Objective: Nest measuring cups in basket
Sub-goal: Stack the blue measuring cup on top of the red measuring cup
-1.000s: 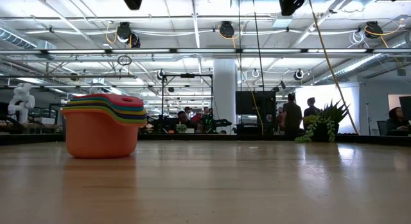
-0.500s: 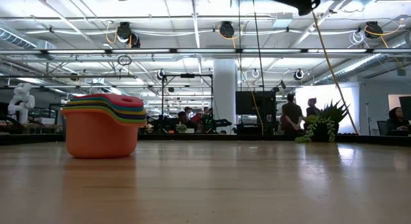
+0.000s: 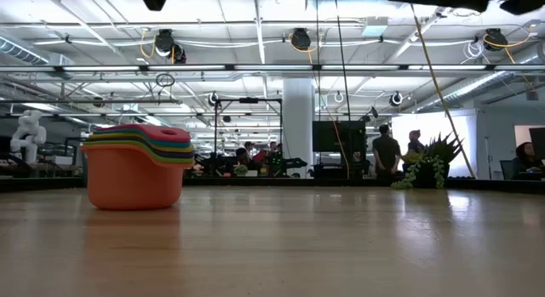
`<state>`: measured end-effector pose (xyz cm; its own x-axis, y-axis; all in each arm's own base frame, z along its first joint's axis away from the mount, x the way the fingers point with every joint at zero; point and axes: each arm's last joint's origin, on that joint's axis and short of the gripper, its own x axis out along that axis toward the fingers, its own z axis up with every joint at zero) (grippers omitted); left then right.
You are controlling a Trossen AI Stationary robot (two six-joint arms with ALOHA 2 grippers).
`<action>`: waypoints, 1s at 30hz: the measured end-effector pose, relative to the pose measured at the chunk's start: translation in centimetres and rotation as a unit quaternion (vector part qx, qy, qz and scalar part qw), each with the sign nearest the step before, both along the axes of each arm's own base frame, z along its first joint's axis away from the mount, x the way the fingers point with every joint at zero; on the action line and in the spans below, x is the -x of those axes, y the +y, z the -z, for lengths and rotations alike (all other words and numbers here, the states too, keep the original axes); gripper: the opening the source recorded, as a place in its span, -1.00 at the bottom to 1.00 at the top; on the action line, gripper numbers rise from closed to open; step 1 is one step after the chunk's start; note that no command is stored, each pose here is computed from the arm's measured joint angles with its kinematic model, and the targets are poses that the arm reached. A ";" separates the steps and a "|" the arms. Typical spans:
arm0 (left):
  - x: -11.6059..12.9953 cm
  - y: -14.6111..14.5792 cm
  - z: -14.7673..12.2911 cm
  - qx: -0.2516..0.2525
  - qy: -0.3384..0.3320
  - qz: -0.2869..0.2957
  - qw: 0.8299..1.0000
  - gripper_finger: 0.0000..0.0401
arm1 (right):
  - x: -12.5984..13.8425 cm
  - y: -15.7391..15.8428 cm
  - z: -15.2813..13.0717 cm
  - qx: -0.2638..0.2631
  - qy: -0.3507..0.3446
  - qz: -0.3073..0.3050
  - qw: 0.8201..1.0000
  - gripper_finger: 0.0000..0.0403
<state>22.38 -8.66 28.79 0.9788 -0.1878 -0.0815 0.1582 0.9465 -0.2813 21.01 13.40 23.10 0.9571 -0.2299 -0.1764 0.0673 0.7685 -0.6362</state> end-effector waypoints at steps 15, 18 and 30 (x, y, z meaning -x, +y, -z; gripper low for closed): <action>0.7 1.1 -1.7 0.201 -0.018 -0.032 0.979 -0.97 | -0.4 4.1 -1.4 0.397 -0.018 -0.001 0.918 0.32; 0.6 1.0 -1.6 0.233 -0.009 -0.033 0.972 -0.93 | -1.8 5.3 -1.1 0.472 -0.002 -0.005 0.882 0.32; 0.9 0.4 -0.1 0.295 0.091 -0.014 0.951 -0.95 | -6.9 7.2 -0.8 0.617 0.042 0.010 0.786 0.19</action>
<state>21.45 -8.25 28.85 0.9640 -0.2269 -0.1383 0.0328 0.6179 -0.7856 27.92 20.59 23.87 0.9478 -0.2908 0.1310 -0.0099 -0.4371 -0.8993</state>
